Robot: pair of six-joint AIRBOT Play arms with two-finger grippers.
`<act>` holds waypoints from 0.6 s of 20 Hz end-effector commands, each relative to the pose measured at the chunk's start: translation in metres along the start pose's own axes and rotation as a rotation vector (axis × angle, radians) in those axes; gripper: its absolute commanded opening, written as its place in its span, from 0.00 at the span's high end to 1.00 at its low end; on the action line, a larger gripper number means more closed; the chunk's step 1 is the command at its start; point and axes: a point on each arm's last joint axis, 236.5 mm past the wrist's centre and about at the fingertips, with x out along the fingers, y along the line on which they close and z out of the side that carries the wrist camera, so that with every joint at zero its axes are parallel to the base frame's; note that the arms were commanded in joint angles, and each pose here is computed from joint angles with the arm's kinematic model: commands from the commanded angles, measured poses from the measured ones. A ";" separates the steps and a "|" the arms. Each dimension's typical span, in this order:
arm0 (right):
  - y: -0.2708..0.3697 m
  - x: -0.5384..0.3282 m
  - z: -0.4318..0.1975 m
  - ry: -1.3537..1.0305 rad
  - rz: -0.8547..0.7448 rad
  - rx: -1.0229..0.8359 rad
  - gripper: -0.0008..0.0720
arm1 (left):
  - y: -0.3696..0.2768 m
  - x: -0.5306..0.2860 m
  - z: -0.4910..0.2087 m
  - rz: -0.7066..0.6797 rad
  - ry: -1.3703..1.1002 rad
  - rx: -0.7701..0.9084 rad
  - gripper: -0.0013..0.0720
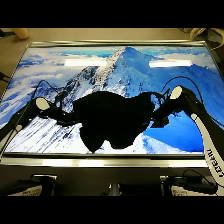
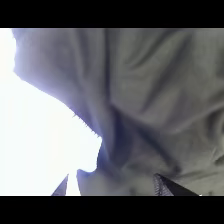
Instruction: Fold the shirts.
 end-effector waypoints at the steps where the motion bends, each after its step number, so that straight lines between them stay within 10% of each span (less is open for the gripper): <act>1: 0.004 0.028 -0.025 0.071 0.076 0.054 0.20 | -0.017 0.030 0.000 -0.062 -0.024 -0.040 0.20; 5: 0.013 0.055 -0.051 0.132 0.157 0.076 0.15 | -0.014 0.039 0.009 -0.059 -0.048 -0.060 0.95; 12: 0.073 0.110 -0.050 0.026 0.181 0.020 0.15 | -0.032 0.005 0.020 -0.090 -0.128 0.015 0.95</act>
